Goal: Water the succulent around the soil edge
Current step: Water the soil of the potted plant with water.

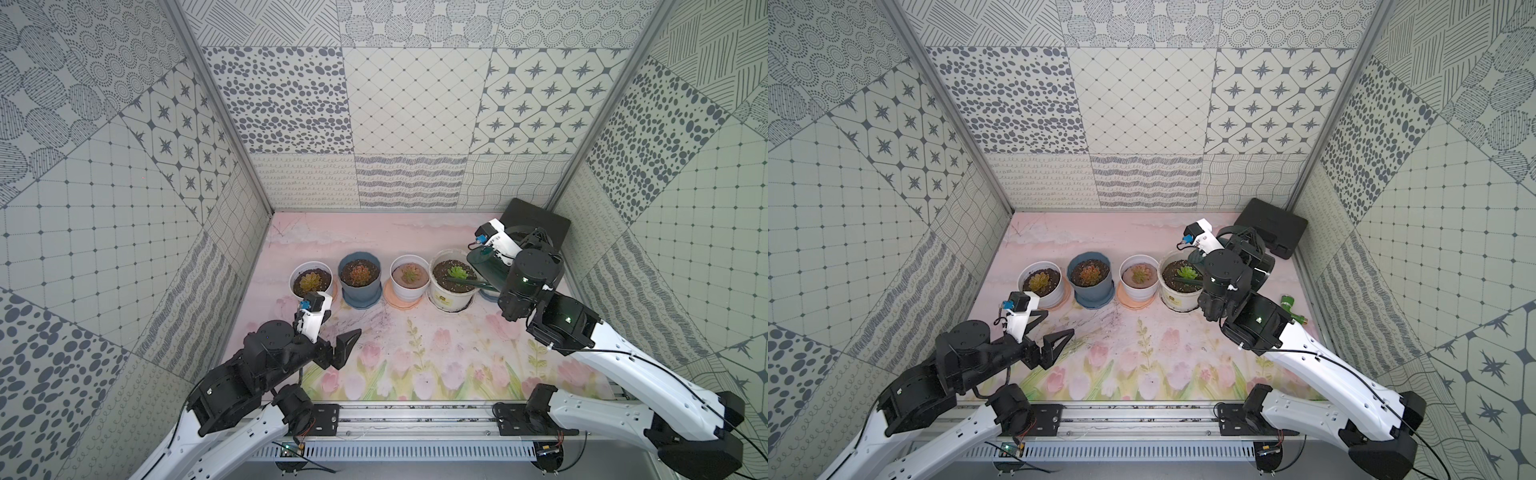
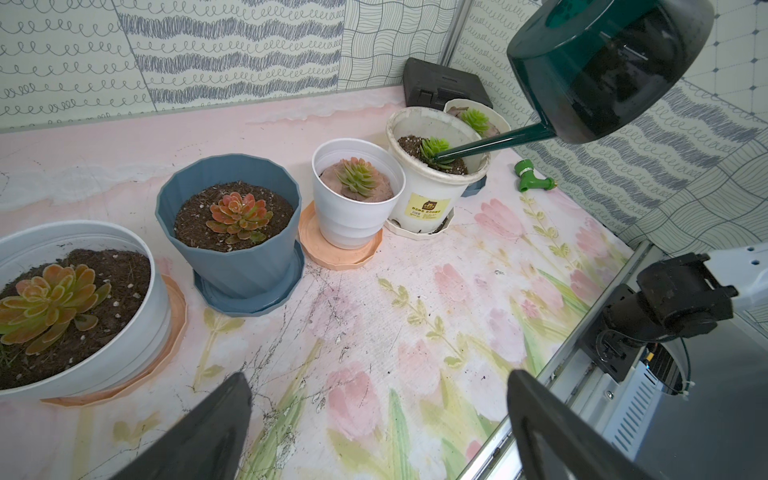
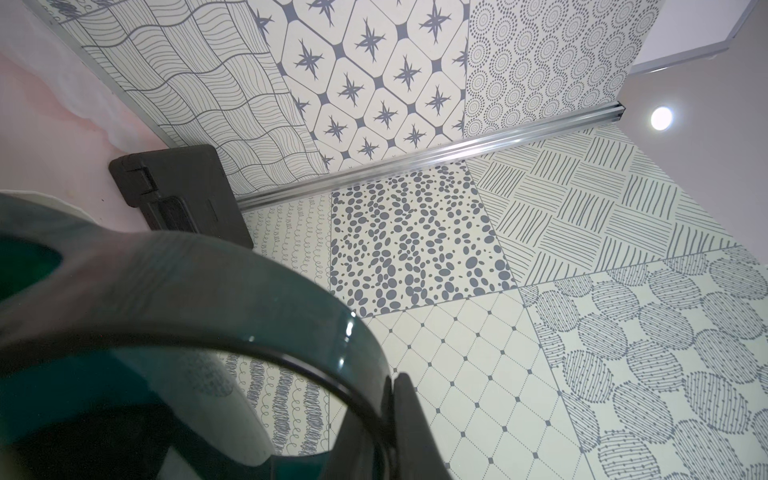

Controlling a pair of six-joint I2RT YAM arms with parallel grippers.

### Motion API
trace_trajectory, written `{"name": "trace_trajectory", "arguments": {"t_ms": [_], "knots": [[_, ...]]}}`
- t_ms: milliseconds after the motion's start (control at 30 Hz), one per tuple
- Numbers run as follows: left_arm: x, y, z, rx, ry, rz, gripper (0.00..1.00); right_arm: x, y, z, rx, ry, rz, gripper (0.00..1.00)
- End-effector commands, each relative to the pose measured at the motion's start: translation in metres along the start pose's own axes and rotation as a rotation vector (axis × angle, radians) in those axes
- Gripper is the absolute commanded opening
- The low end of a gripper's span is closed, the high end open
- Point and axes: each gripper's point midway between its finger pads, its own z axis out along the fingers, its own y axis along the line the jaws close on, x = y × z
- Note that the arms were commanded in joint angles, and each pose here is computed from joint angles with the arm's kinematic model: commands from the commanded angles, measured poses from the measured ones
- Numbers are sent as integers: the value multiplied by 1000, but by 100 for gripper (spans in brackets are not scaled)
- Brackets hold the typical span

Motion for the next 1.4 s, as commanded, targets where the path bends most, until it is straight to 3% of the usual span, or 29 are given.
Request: {"name": "trace_trajectory", "arguments": {"t_ms": [0,600,933,1367], "knots": [[-3,-2,0,11,-15,13,99,14,-16,-3,17,23,74,0],[-3,-1,1,8,-13,12,99,39,-32,-5,18,44,45,0],[-3,-1,2,10,-10,10,99,50,-33,12,37,128,-13,0],[-3,-1,2,10,-11,8,99,41,-37,29,47,151,-35,0]]}}
